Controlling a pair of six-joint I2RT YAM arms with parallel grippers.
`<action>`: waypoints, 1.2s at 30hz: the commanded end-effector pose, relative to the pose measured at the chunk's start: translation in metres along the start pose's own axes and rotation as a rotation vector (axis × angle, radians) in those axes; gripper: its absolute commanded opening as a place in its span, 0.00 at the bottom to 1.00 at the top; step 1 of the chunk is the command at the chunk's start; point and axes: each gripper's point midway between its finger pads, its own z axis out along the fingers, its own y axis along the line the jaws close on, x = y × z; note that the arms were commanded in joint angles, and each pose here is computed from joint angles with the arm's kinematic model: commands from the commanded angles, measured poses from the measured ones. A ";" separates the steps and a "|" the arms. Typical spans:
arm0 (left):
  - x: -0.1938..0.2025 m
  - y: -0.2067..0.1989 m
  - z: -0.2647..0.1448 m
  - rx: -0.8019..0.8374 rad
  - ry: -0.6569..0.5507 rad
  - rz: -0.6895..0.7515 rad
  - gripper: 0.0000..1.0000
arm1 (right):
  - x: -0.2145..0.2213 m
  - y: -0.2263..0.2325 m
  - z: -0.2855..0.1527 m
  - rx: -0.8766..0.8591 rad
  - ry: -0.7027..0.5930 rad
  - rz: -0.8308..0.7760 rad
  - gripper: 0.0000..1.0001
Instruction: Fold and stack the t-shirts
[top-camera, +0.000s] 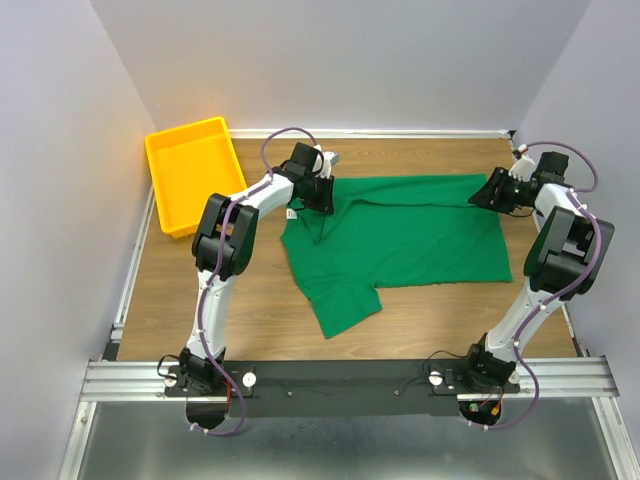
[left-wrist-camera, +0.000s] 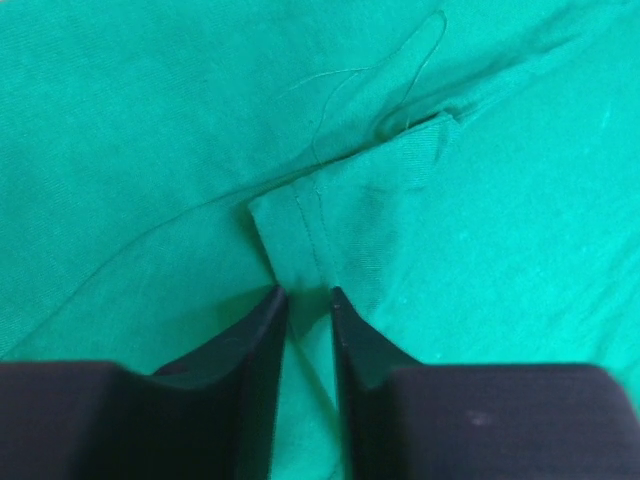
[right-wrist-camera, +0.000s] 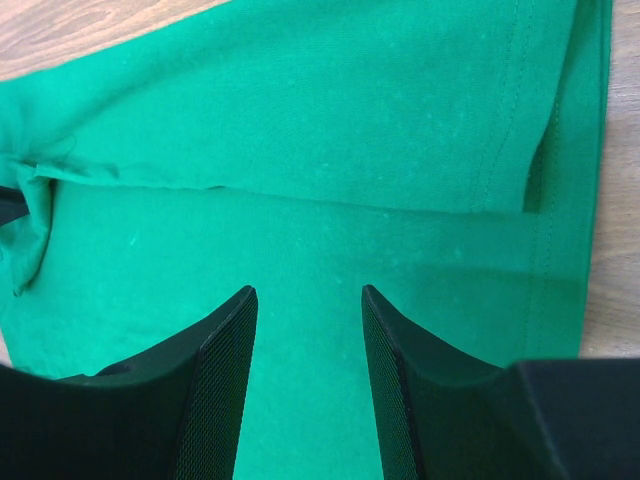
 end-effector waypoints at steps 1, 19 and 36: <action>0.005 -0.006 0.005 0.049 0.027 0.006 0.21 | -0.003 0.012 -0.010 -0.024 -0.016 -0.006 0.54; -0.003 -0.040 -0.014 0.207 -0.025 0.107 0.00 | -0.005 0.013 -0.010 -0.026 -0.019 -0.005 0.54; 0.023 -0.097 -0.019 0.336 -0.033 0.248 0.35 | -0.001 0.010 -0.009 -0.022 -0.011 0.002 0.54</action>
